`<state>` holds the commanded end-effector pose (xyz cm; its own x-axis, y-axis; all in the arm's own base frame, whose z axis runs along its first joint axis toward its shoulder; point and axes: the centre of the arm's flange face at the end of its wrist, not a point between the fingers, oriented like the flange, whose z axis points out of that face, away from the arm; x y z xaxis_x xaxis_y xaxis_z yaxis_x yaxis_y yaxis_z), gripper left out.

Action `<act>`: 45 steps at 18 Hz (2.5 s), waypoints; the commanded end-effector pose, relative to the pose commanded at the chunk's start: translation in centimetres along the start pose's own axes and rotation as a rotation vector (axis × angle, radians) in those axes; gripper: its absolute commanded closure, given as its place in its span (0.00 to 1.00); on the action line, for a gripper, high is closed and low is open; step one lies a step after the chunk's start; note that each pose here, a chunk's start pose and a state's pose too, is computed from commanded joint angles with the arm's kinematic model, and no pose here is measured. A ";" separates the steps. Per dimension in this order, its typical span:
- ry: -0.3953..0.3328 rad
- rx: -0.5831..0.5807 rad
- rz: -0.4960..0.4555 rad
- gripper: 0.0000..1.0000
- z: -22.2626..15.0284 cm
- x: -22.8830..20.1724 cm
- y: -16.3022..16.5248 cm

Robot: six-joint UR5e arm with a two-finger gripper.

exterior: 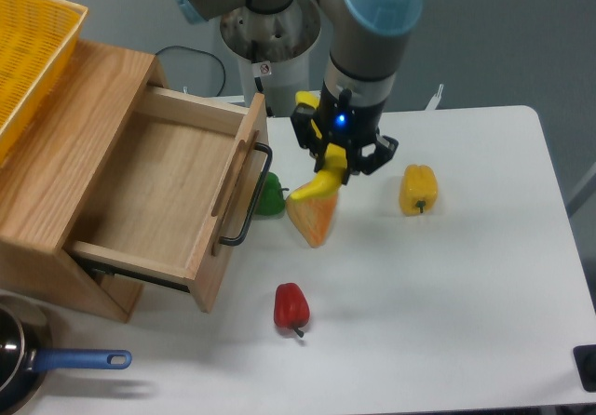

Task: Place the banana in the top drawer
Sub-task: 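Lift the banana up off the table with the gripper, then carry the banana over the open wooden drawer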

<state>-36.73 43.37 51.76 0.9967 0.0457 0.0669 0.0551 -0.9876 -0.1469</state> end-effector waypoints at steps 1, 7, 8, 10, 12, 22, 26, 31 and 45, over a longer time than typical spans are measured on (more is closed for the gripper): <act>0.003 0.004 0.001 0.66 -0.3 0.3 0.0; 0.011 0.031 0.011 0.65 -2.6 3.0 0.5; 0.007 0.038 0.017 0.65 -3.1 3.7 0.5; 0.013 0.042 0.025 0.65 -3.1 4.5 0.3; 0.023 0.052 0.028 0.65 -3.0 4.9 -0.1; 0.052 0.055 -0.012 0.63 -1.7 7.9 -2.8; 0.042 0.062 -0.009 0.64 -0.9 8.8 -4.2; 0.040 0.068 0.013 0.64 0.3 11.2 -6.4; -0.009 0.039 0.117 0.62 3.3 15.3 -9.6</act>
<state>-21.80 54.04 50.97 0.9970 -0.0682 0.0378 -0.0598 -0.9797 -0.1912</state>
